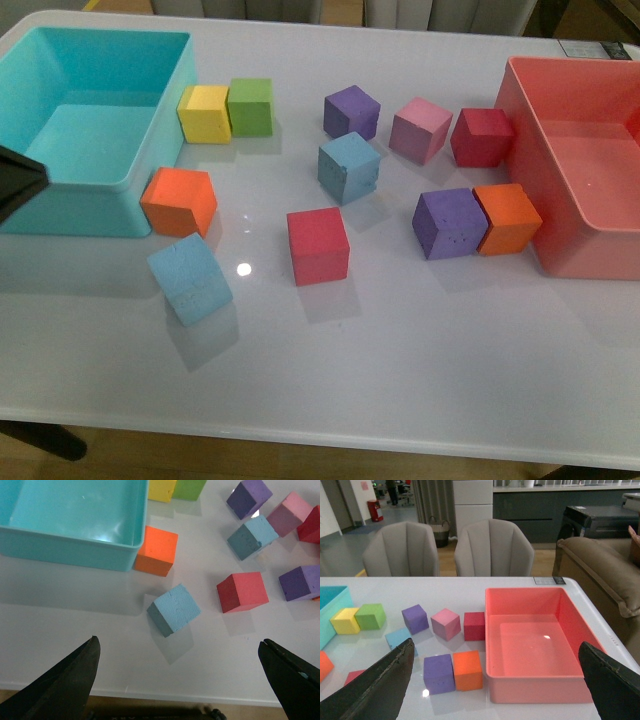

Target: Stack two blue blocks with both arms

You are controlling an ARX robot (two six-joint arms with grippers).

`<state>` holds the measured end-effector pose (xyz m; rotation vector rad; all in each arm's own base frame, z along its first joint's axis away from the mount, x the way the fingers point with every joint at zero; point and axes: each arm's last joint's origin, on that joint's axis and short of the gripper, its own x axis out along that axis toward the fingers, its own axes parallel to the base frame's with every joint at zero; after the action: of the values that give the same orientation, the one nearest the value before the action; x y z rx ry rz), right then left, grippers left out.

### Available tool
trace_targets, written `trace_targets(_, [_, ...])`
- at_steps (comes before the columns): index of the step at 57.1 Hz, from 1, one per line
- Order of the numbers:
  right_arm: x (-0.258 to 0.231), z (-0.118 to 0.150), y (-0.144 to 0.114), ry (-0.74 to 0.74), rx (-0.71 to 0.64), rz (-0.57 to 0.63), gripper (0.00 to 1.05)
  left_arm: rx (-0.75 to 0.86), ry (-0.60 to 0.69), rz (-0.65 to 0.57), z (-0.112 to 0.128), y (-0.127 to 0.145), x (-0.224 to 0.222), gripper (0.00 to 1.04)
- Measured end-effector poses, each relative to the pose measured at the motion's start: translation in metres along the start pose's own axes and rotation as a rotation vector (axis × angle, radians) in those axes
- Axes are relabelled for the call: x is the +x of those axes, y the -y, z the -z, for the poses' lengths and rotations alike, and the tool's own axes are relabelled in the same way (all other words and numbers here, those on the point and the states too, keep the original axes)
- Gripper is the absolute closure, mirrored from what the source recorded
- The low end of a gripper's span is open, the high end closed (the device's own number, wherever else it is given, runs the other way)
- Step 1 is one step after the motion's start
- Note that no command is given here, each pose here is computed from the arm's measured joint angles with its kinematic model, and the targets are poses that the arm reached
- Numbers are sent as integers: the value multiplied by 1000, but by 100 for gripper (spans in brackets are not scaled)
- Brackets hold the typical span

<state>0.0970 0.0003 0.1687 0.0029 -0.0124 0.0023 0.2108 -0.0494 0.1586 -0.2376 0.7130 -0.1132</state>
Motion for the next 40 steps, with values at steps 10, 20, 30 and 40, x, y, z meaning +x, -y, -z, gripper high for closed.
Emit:
trace_targets(10, [0,0,0,0,0,0,9,-12,-79,-22,-5,11,45,9])
trace_targets(20, [0,0,0,0,0,0,9,-40,-156,-56,0,20,78,9])
trace_targets(30, [0,0,0,0,0,0,9,-69,-186,-77,3,31,102,9])
trace_targets(40, [0,0,0,0,0,0,9,-62,-211,-132,7,39,125,9])
